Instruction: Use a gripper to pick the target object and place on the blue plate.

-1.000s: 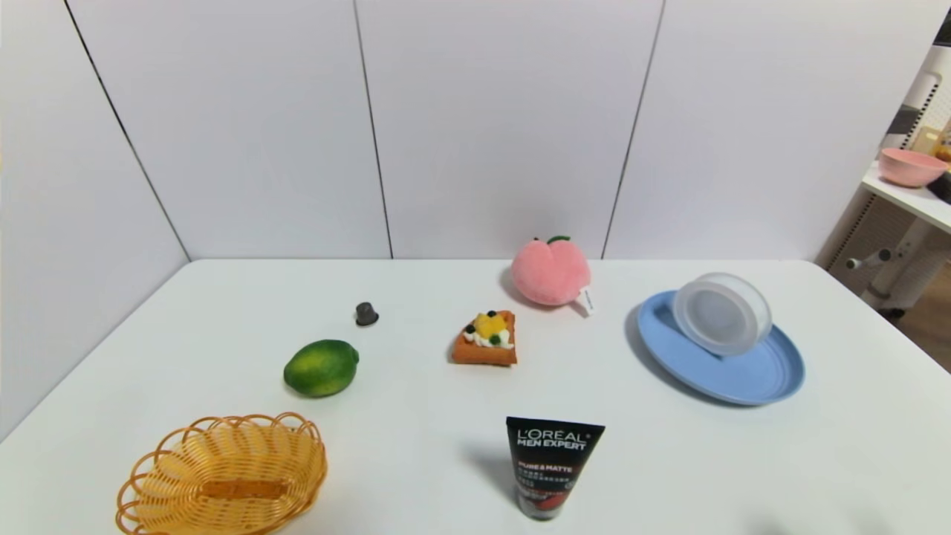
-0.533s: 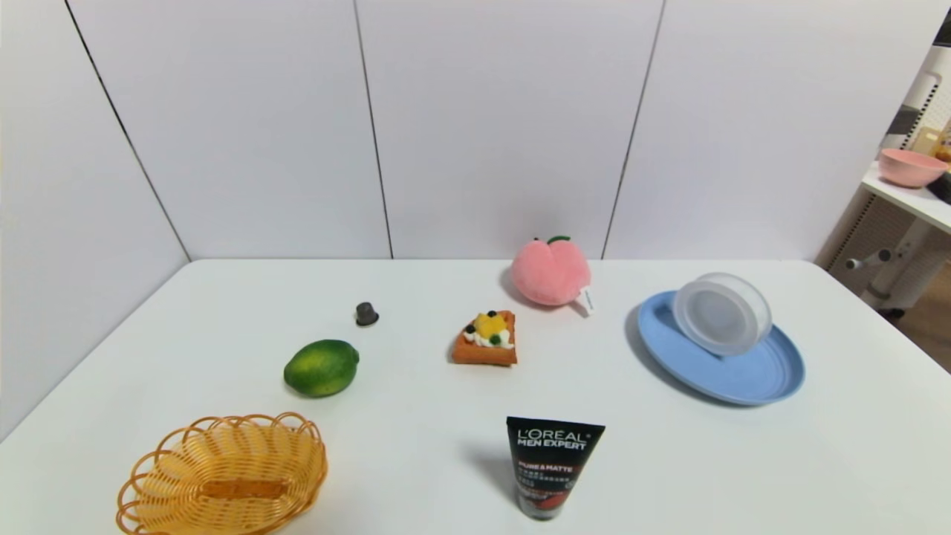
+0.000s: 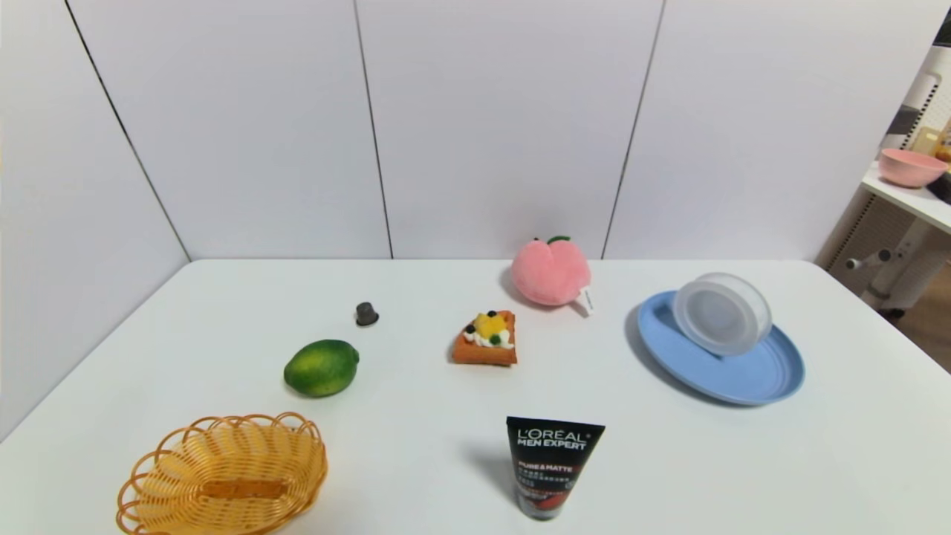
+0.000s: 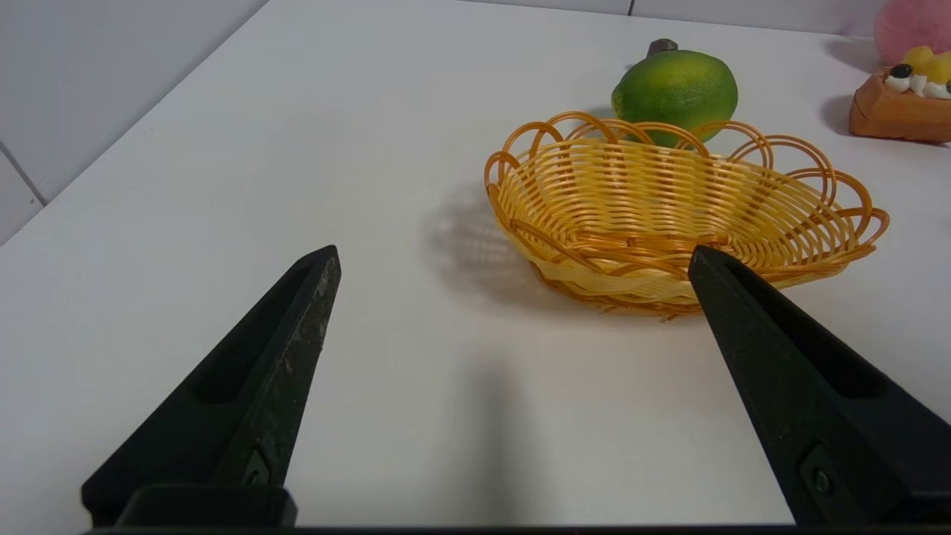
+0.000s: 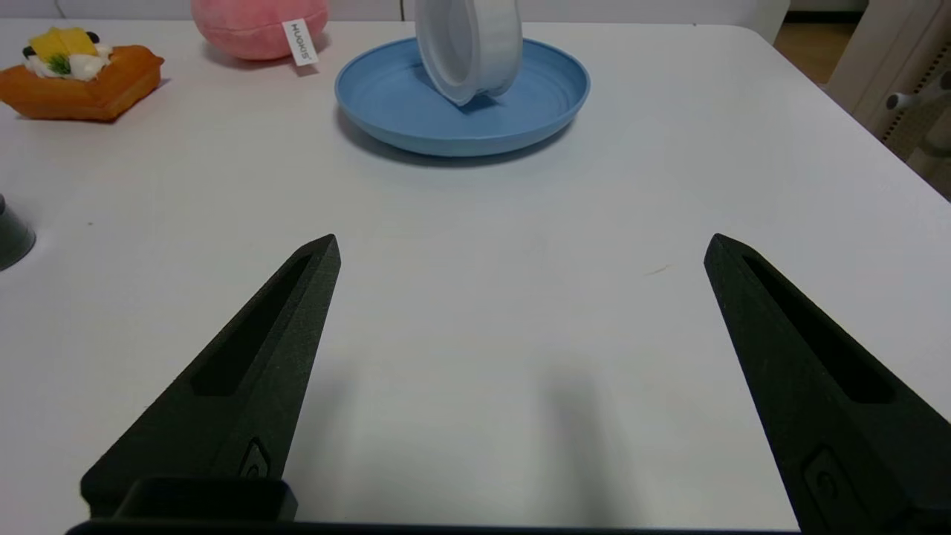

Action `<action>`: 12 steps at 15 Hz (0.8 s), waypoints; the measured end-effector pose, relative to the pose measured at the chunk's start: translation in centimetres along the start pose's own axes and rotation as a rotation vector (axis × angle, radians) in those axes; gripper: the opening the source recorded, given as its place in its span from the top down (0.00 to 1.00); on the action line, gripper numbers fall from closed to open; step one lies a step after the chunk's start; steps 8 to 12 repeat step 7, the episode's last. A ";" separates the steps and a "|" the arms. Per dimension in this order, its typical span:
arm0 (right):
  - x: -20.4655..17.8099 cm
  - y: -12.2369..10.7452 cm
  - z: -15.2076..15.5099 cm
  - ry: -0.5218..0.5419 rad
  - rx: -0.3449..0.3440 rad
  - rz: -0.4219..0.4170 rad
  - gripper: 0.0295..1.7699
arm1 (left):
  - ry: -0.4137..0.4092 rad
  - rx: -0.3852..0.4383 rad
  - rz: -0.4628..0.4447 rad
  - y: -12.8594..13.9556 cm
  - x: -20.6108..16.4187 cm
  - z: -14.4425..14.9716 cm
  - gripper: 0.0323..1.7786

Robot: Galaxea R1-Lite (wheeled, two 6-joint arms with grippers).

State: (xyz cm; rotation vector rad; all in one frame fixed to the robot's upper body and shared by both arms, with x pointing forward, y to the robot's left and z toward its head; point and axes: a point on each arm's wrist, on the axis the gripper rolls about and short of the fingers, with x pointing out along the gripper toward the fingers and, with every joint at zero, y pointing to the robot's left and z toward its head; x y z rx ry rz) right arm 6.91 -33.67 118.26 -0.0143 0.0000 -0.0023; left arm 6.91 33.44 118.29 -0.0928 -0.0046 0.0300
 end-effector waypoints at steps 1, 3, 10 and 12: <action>0.0 0.0 0.0 -0.002 0.001 -0.001 0.04 | 0.000 0.000 0.000 0.0 0.0 0.0 0.05; 0.0 0.0 0.0 -0.002 0.010 -0.006 0.04 | 0.000 0.000 0.000 0.0 0.0 0.0 0.05; 0.0 0.0 0.0 -0.002 0.017 -0.010 0.04 | 0.000 0.000 0.000 0.0 0.0 0.0 0.05; 0.0 0.0 0.0 -0.002 0.017 -0.010 0.04 | 0.000 0.000 0.000 0.0 0.0 0.0 0.05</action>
